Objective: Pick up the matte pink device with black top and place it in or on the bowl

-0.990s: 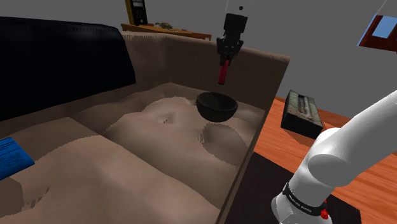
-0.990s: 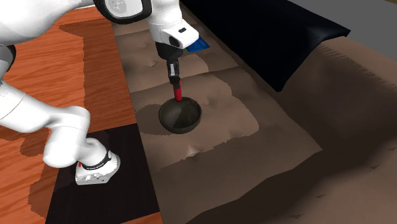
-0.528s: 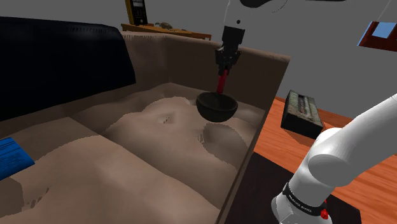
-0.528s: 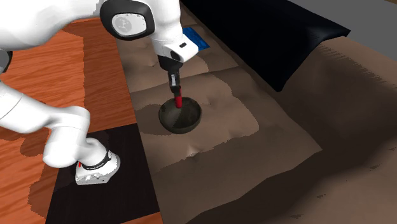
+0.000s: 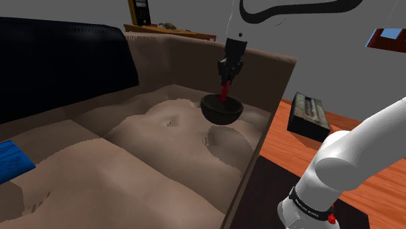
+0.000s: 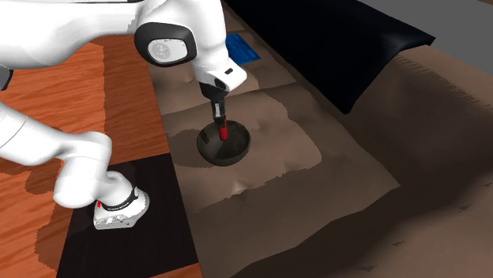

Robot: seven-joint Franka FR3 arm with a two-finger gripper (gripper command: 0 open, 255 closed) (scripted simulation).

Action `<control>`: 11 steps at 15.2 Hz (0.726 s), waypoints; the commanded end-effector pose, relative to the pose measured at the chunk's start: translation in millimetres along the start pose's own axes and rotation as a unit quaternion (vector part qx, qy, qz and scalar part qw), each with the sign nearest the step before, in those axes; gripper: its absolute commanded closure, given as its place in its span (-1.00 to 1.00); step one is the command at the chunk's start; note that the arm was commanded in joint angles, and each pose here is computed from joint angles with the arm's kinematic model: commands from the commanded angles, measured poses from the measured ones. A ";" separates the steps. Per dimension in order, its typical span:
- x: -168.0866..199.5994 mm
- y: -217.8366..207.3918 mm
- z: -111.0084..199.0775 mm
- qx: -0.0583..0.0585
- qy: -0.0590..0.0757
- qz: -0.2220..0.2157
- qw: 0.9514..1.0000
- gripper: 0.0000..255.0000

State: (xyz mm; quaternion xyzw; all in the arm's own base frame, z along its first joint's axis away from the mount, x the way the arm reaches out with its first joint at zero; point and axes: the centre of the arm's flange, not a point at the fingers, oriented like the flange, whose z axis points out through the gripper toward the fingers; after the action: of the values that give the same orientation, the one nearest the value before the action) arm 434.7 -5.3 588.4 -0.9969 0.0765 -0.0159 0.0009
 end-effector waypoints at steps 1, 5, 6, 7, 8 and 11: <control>-0.4 -0.1 1.0 0.000 0.000 0.000 1.000 1.00; -0.4 -0.1 1.0 0.000 0.000 0.000 1.000 1.00; -0.4 -0.1 1.0 0.000 0.000 0.000 1.000 -1.00; -0.4 -0.1 1.0 0.000 0.000 0.000 1.000 -1.00; -0.4 -0.1 1.0 0.000 0.000 0.000 1.000 -1.00; -0.4 -0.1 1.0 0.000 0.000 0.000 1.000 -1.00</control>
State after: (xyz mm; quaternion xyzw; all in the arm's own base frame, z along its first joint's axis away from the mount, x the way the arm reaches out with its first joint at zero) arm 434.4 -5.1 587.4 -0.9969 0.0765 -0.0161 0.0010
